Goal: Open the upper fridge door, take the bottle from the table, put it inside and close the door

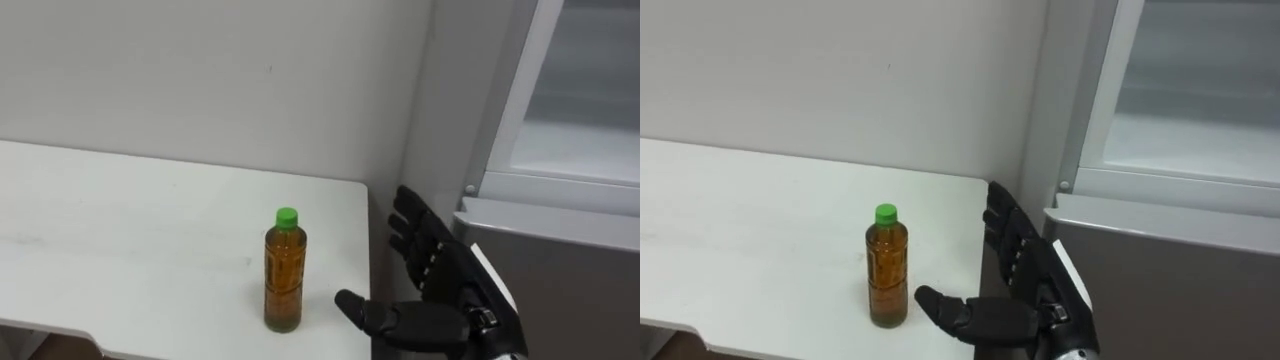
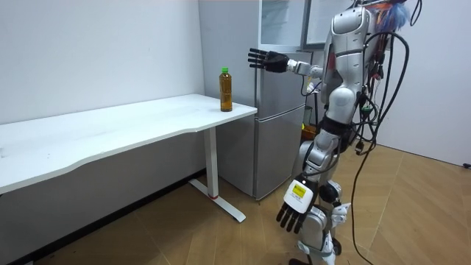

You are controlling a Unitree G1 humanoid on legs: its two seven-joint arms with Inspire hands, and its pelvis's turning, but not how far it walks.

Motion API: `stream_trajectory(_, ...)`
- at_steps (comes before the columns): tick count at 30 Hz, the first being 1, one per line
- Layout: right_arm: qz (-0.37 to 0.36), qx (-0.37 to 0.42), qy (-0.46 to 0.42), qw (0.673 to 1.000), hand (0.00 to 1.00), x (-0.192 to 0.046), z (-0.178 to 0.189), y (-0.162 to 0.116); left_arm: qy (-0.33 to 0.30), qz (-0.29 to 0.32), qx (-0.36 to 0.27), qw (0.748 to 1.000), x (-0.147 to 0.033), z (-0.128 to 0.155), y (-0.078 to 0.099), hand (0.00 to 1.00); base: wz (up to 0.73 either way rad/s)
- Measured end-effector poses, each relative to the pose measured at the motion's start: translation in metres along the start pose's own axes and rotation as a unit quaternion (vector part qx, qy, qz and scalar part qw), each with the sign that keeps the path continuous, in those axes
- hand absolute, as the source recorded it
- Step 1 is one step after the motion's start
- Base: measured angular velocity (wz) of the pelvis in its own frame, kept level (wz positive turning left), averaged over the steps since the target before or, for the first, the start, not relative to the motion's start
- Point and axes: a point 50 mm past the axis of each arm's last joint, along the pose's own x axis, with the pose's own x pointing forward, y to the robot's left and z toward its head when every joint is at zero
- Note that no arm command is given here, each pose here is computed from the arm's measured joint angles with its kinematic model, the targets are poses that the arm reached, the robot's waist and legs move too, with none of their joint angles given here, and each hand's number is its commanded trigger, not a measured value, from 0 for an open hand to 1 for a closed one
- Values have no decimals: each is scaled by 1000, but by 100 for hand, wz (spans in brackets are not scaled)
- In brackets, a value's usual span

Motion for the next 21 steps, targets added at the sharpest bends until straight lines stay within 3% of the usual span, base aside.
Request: stream_trajectory(21, -28, 7, 21, 999, 0, 20, -8, -8, 3, -21, 26, 999, 2, 1, 3, 0, 4)
